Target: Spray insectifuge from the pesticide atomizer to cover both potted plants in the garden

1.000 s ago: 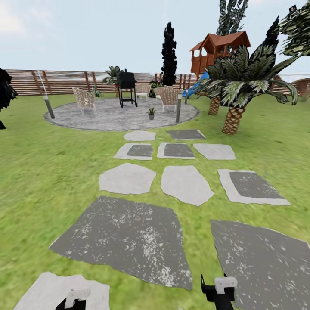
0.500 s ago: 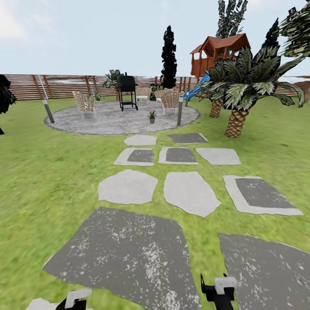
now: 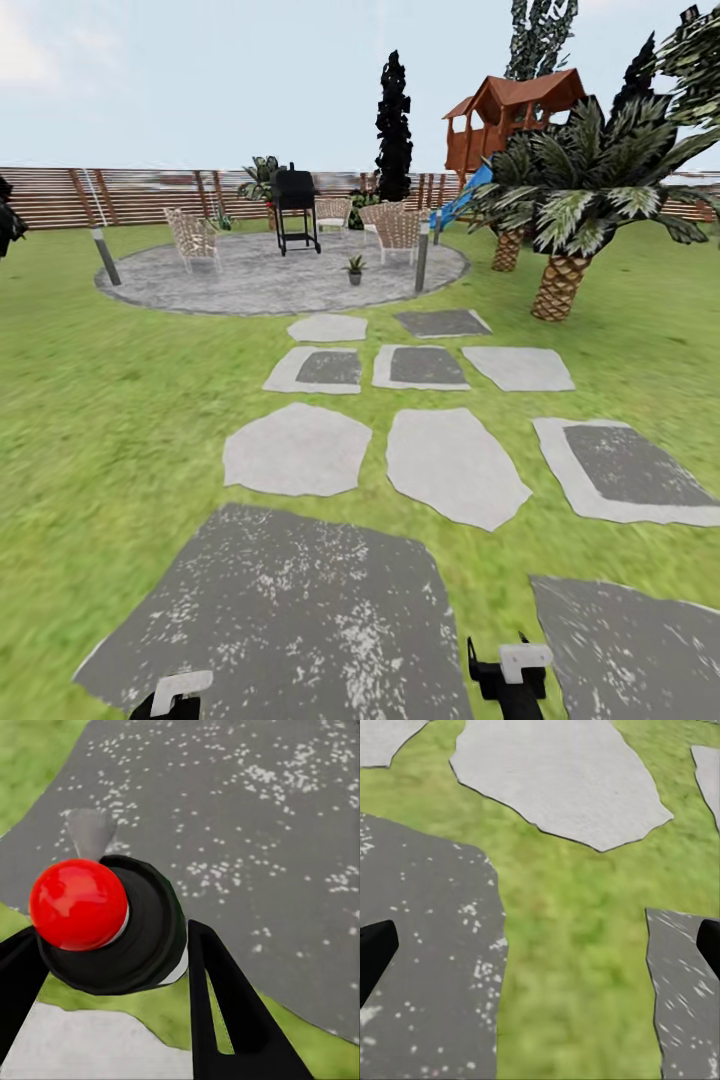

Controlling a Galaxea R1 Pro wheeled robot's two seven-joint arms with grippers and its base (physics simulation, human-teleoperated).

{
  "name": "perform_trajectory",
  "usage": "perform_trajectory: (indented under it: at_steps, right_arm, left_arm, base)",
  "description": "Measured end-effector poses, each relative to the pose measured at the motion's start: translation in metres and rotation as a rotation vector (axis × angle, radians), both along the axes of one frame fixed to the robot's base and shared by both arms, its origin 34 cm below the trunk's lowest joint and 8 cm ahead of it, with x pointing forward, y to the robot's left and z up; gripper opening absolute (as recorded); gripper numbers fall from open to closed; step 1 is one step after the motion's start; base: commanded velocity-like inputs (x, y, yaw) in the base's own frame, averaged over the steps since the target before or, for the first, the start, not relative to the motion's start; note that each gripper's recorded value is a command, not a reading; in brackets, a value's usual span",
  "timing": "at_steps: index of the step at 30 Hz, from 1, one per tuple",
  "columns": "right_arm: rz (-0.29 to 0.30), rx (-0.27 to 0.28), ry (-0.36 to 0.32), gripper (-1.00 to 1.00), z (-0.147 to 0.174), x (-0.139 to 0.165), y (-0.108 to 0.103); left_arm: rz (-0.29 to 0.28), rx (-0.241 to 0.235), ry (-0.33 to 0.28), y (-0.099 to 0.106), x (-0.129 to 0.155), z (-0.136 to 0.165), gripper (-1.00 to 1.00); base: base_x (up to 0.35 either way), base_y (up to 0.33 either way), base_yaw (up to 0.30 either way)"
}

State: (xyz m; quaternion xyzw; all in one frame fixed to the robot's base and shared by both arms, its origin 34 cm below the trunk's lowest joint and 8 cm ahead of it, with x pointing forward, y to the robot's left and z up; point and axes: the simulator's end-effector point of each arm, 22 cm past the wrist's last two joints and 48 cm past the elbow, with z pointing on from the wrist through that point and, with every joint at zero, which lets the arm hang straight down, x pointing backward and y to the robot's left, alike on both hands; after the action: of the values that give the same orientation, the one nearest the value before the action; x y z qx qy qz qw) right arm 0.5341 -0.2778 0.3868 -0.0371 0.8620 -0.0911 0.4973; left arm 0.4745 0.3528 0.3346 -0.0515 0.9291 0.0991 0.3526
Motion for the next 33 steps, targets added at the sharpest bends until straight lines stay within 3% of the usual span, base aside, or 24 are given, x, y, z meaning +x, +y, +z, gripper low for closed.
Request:
perform_trajectory:
  at_steps: [33]
  right_arm:
    - [0.006,0.006,0.001,1.00,-0.0003,0.0001,0.0044]
  left_arm:
    - [0.000,0.001,0.005,0.0002,-0.0022,-0.0012,-1.00]
  base:
    - [0.340,0.011,0.000]
